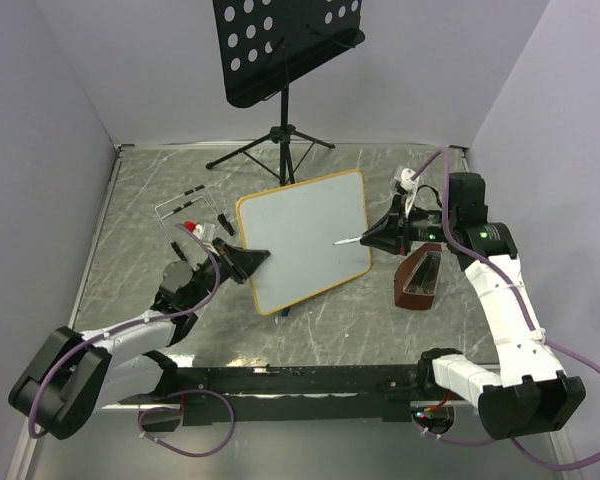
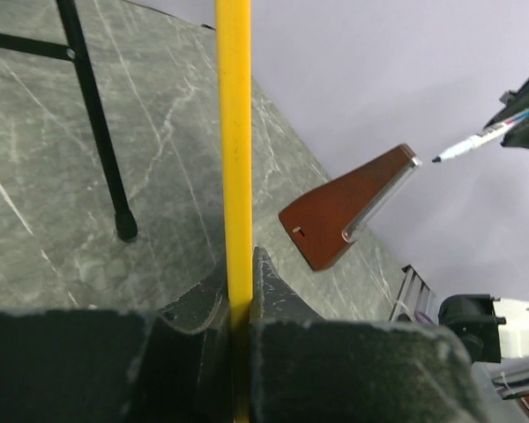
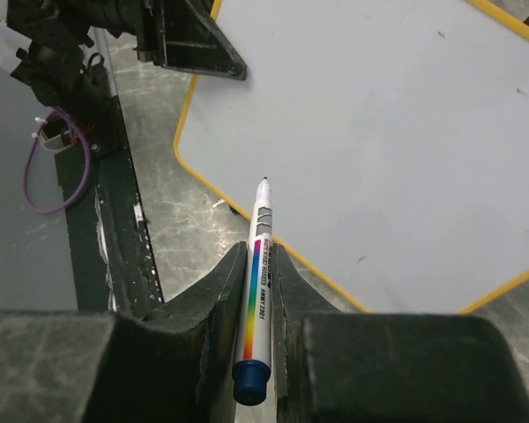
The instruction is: Write a sentence on the whiteboard
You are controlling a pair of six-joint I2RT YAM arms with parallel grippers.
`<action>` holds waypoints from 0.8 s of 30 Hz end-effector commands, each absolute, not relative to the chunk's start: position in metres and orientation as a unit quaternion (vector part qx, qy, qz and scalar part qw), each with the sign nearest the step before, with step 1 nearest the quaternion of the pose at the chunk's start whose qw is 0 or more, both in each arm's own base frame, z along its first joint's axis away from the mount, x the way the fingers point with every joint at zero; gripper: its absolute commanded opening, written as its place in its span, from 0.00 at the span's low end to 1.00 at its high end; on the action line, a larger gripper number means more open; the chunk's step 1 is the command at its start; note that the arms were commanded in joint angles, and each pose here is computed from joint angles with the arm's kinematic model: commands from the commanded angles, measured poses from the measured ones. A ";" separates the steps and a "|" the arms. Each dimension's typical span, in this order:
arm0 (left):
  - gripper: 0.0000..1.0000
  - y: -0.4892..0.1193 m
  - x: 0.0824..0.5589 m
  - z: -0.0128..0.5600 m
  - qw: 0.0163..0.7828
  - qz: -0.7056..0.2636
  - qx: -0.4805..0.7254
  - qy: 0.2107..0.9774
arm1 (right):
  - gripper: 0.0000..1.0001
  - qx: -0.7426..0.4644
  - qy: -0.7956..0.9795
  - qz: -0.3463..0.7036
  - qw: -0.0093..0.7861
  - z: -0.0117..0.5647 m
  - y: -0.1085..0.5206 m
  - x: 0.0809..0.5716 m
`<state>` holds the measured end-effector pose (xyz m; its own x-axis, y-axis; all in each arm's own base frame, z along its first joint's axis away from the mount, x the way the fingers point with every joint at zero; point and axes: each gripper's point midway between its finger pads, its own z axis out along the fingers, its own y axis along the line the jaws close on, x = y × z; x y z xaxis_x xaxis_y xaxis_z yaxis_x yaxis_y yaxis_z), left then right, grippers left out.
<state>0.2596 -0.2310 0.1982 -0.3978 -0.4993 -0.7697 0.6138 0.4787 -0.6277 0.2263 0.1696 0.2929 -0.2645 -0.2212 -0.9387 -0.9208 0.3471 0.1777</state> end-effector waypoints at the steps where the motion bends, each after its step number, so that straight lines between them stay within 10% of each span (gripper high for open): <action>1: 0.01 -0.229 0.258 0.239 0.626 -0.513 0.049 0.586 | 0.00 -0.430 0.677 0.379 0.462 0.290 0.177 0.235; 24: 0.01 -0.251 0.268 0.210 0.592 -0.489 0.028 0.640 | 0.00 -0.452 0.647 0.356 0.500 0.299 0.218 0.254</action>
<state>0.2592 -0.2486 0.1874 -0.3675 -0.5174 -0.7728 0.5902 0.5124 -0.6237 0.2396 0.2117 0.2755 -0.1763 -0.2545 -0.9509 -0.9480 0.3038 0.0945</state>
